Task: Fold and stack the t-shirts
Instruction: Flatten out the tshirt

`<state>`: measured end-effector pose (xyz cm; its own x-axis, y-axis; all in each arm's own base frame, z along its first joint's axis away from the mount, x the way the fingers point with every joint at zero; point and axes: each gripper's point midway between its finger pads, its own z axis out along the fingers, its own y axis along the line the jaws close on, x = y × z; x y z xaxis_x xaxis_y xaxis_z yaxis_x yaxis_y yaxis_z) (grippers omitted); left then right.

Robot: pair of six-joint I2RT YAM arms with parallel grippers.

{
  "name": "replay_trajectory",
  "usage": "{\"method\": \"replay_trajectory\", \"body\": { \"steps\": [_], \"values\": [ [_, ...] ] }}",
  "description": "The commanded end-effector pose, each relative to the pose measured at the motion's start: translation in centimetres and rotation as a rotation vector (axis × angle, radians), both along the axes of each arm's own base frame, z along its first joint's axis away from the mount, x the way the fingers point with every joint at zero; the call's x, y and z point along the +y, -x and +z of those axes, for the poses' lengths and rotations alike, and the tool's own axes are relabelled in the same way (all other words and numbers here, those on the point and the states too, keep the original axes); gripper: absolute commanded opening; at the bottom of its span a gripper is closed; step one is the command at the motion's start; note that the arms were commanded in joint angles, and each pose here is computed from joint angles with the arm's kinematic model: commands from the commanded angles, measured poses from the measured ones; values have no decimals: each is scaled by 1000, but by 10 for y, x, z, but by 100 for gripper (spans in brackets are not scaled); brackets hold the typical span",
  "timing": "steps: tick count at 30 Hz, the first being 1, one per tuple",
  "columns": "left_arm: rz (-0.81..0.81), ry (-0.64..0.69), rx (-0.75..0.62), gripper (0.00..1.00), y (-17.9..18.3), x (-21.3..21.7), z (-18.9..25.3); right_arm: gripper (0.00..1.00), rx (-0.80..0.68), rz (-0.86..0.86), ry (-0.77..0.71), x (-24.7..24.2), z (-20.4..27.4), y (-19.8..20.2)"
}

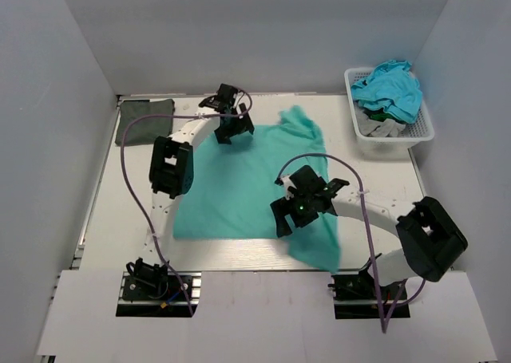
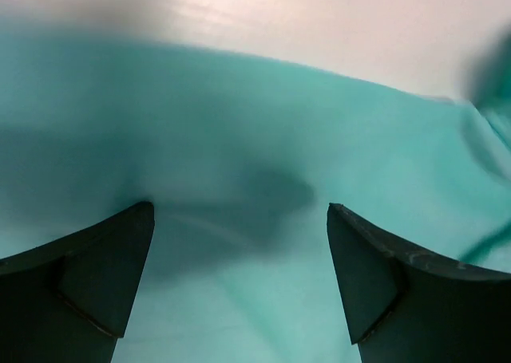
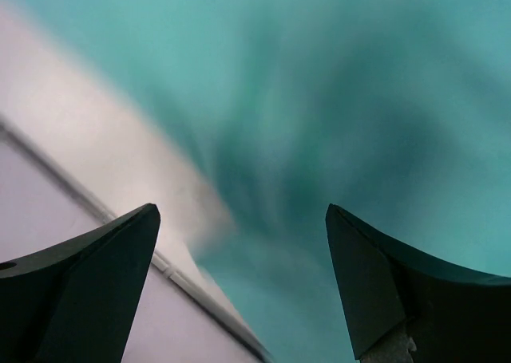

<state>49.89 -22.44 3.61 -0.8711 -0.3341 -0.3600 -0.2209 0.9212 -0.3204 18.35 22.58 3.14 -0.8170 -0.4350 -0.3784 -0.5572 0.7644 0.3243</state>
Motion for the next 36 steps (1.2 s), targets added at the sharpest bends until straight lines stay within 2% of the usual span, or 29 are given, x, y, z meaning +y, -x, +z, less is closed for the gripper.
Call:
{"method": "replay_trajectory", "body": {
  "steps": [1, 3, 4, 5, 6, 7, 11, 14, 21, 25, 26, 29, 36],
  "values": [
    [-50, -40, 18, 100, -18, -1, 1, 90, 95, 149, -70, 12, 22, 47],
    [-48, -14, -56, 100, -27, -5, 27, 90, 51, 139, -57, 10, 28, 38],
    [-42, -39, -25, 100, -14, 3, 15, 90, -9, 121, -34, 12, 36, 22],
    [-41, -35, -36, 100, -8, 5, 21, 90, -21, 112, -21, 11, 39, 19],
    [-26, -26, -126, 100, -12, 8, 55, 90, -49, 119, -20, 13, 46, 12],
    [-19, -54, -90, 100, 6, 18, 40, 90, -88, 101, 7, 11, 47, 2],
    [31, -118, -148, 100, 25, 43, 58, 90, -225, 17, 61, 11, 76, -39],
    [112, -231, -140, 100, 33, 71, 65, 90, -301, -97, 133, 2, 85, -65],
    [176, -313, -123, 100, 31, 100, 71, 90, -338, -177, 257, 2, 72, -105],
    [189, -332, -80, 100, 37, 112, 56, 90, -340, -212, 372, -5, 52, -124],
    [200, -313, -103, 100, 35, 115, 62, 90, -344, -226, 383, -7, 51, -128],
    [204, -317, -39, 100, 54, 129, 30, 90, -341, -261, 429, -8, 40, -140],
    [246, -298, 90, 100, 86, 150, -11, 90, -305, -305, 493, -36, 18, -139]
  ]
}}
